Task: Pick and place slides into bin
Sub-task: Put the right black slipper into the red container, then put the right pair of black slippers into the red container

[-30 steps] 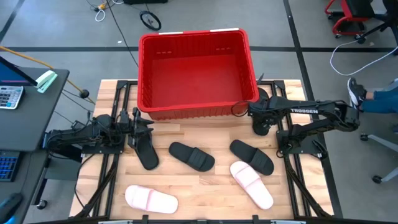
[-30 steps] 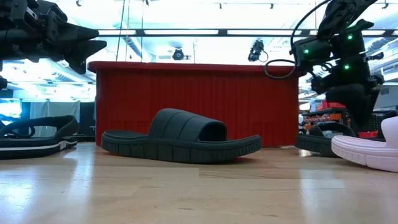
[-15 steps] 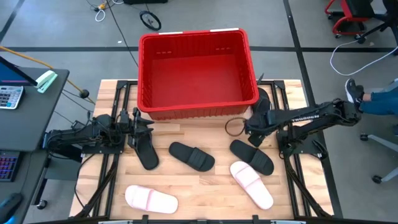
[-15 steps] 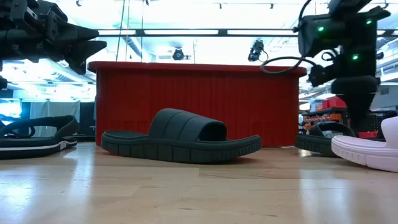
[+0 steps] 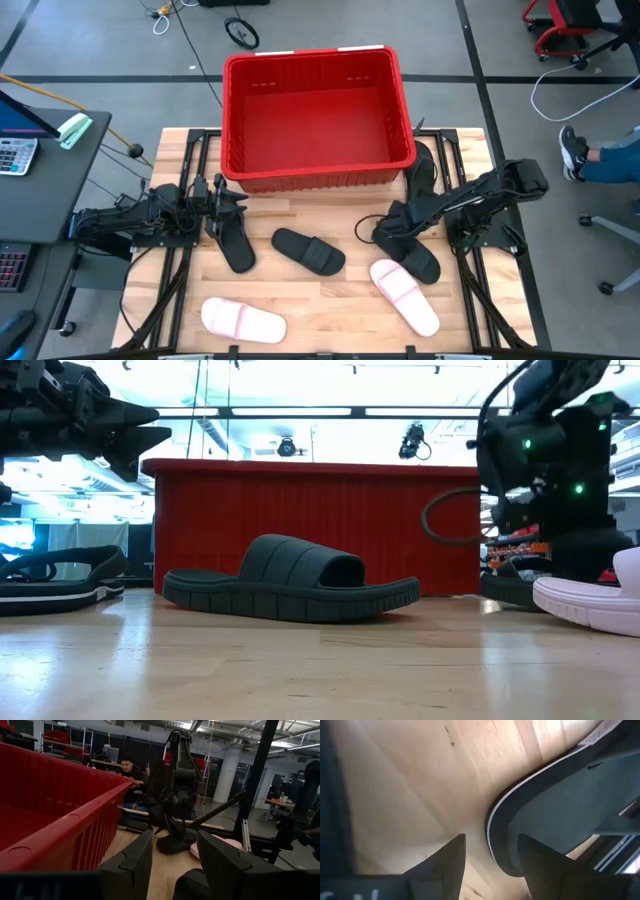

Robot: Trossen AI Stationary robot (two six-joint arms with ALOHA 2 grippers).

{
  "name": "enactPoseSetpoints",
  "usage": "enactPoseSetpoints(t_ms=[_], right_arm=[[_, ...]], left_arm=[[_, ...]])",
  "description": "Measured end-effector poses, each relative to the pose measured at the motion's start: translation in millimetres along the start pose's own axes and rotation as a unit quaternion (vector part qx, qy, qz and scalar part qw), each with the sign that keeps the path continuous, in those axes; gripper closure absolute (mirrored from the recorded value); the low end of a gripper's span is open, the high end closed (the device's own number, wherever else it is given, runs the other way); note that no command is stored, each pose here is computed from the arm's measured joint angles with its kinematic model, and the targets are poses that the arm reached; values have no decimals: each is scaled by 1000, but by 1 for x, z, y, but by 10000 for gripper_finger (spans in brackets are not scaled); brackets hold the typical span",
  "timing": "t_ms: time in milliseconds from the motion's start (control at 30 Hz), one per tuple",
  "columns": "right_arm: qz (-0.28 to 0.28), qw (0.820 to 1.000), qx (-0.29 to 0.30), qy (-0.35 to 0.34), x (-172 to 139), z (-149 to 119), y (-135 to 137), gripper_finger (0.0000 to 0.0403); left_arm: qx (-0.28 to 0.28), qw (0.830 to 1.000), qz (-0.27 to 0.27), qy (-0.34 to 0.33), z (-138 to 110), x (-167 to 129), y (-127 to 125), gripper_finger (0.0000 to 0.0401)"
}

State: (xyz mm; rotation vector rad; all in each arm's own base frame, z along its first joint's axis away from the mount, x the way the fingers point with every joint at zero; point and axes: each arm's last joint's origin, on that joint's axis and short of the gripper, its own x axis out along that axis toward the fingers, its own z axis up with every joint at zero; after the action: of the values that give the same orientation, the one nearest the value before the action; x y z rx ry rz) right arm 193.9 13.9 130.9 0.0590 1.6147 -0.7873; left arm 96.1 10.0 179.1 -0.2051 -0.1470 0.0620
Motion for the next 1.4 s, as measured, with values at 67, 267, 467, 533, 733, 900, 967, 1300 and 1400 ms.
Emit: enactPoseSetpoints(t_ms=[67,267,467,533,733,900,967,1300,1400], right_arm=[[-12,1000,10,7,5,2,2,218],[-8,1000,22,12,9,6,3,218],[33,999,22,32,20,3,1,249],[27,999,29,28,21,2,1,268],[43,998,46,3,12,4,-6,334],[56,997,58,15,15,0,-7,391],[61,996,60,9,12,0,-7,391],[184,975,115,-45,-32,-12,-19,403],[207,967,130,-66,-42,-20,-23,403]], left_arm=[[1,1000,0,0,0,0,0,239],[1,1000,0,0,0,0,0,239],[-1,1000,0,2,0,0,0,239],[-1,1000,1,5,-1,0,0,239],[-1,1000,1,6,-1,0,0,239],[-1,1000,1,6,-1,0,0,239],[-1,1000,1,6,-1,0,0,239],[-1,1000,1,6,-1,0,0,239],[-1,1000,1,6,-1,0,0,239]])
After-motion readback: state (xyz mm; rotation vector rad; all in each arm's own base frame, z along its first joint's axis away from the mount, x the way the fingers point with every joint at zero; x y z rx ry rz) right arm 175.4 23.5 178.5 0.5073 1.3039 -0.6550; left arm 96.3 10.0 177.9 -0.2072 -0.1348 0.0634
